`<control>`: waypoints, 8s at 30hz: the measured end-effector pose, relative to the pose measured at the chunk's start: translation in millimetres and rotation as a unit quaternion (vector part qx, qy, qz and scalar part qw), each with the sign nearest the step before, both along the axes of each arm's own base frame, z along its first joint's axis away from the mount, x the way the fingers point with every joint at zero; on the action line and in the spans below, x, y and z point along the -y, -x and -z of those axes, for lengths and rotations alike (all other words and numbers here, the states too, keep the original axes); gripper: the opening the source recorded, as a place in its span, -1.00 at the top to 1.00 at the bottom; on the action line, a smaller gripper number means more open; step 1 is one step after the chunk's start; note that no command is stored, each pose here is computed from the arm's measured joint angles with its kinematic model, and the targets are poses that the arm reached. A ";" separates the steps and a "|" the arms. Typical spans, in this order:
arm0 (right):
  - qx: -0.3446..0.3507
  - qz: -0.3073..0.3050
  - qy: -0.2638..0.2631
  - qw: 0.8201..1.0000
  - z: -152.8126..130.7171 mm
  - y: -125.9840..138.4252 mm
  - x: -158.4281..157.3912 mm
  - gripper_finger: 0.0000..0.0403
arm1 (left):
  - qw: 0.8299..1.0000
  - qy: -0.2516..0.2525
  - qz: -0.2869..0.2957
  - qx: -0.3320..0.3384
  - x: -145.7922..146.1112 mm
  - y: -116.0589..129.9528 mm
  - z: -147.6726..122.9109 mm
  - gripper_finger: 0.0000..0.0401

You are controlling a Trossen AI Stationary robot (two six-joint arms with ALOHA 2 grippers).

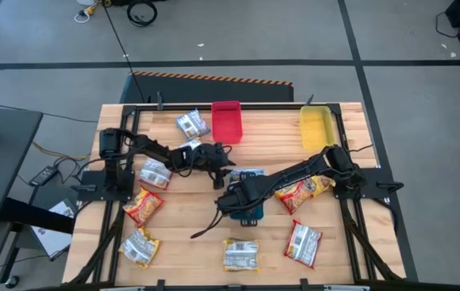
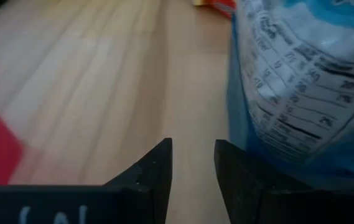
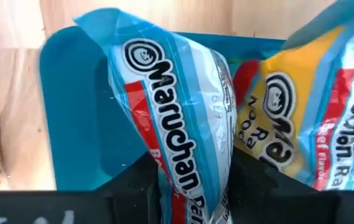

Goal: Sort Maruchan noodles
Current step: Put the blue noodle pack into the blue bin

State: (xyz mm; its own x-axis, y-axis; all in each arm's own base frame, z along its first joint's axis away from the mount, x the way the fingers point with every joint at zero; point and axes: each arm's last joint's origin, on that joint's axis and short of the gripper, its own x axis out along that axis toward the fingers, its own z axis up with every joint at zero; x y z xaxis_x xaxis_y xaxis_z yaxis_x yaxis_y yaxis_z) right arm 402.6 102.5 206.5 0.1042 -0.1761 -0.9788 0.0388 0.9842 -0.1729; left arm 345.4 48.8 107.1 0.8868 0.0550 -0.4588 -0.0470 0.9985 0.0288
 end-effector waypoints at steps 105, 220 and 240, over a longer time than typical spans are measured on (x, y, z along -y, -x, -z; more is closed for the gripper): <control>0.071 0.068 0.126 0.987 -27.5 87.9 8.7 -0.12 | 0.751 -0.427 0.045 -0.502 -121.3 93.3 -1.1 0.27; 0.535 -0.207 0.105 0.813 -168.4 68.4 12.8 -0.75 | 0.944 -0.137 0.229 0.196 60.3 160.0 -222.6 0.97; 0.546 -0.226 0.072 0.804 -159.2 57.2 4.2 -0.15 | 0.923 -0.193 0.245 0.227 76.4 111.0 -206.7 0.95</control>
